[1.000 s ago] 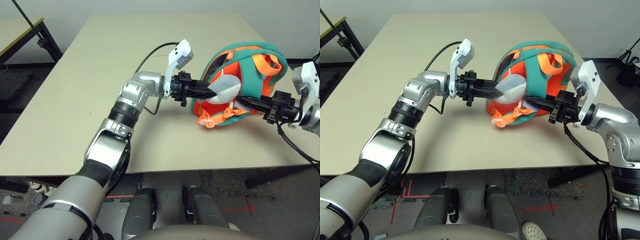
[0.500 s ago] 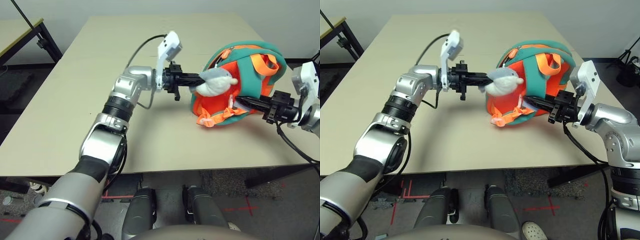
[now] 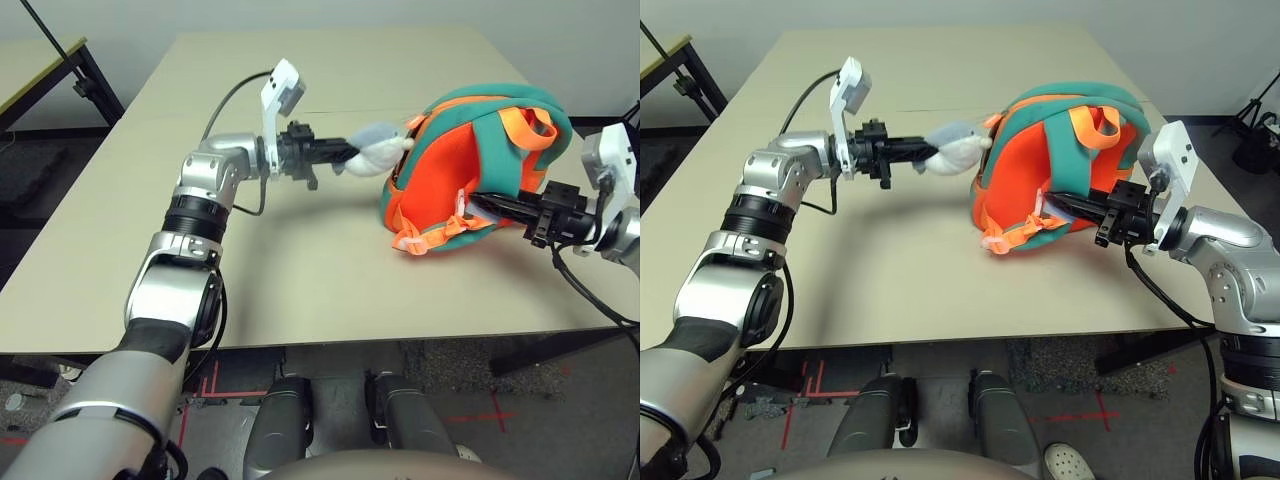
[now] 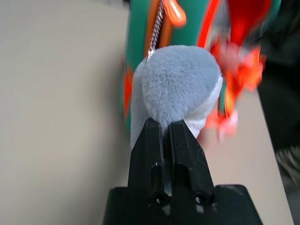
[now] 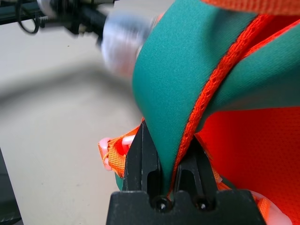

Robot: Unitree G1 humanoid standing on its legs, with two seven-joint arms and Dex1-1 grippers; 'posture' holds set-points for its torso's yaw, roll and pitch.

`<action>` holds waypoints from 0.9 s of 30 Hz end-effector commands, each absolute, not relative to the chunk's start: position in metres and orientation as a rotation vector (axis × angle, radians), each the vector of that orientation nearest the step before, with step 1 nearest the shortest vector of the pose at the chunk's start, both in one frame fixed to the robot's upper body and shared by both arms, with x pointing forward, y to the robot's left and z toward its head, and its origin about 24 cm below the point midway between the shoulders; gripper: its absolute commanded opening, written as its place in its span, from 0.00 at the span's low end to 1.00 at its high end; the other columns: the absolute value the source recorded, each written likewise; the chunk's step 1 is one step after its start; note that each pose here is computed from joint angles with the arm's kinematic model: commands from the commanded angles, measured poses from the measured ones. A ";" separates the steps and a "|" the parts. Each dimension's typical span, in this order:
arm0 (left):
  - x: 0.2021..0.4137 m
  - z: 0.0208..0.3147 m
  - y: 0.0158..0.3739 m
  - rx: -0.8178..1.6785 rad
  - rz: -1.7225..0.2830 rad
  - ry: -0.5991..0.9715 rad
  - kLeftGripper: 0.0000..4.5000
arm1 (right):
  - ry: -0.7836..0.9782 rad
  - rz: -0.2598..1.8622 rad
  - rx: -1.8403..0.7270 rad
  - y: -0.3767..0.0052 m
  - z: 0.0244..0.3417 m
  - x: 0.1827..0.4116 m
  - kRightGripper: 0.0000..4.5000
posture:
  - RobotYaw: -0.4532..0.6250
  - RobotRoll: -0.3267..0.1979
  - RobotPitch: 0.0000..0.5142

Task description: Put the pencil case into the backpack and zip it.

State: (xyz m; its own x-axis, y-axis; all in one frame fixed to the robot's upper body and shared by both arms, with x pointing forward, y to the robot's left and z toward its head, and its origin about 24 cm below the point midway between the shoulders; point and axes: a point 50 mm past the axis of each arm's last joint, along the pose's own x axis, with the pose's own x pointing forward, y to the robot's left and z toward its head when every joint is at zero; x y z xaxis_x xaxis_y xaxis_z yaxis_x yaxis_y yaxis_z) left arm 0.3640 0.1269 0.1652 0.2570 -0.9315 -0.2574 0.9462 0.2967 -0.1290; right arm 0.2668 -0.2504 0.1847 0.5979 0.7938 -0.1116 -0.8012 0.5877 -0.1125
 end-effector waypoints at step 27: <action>0.347 0.144 0.240 0.253 -0.789 0.351 1.00 | 0.261 0.767 -0.325 -0.334 0.222 0.237 0.99 | 0.47 0.62 0.18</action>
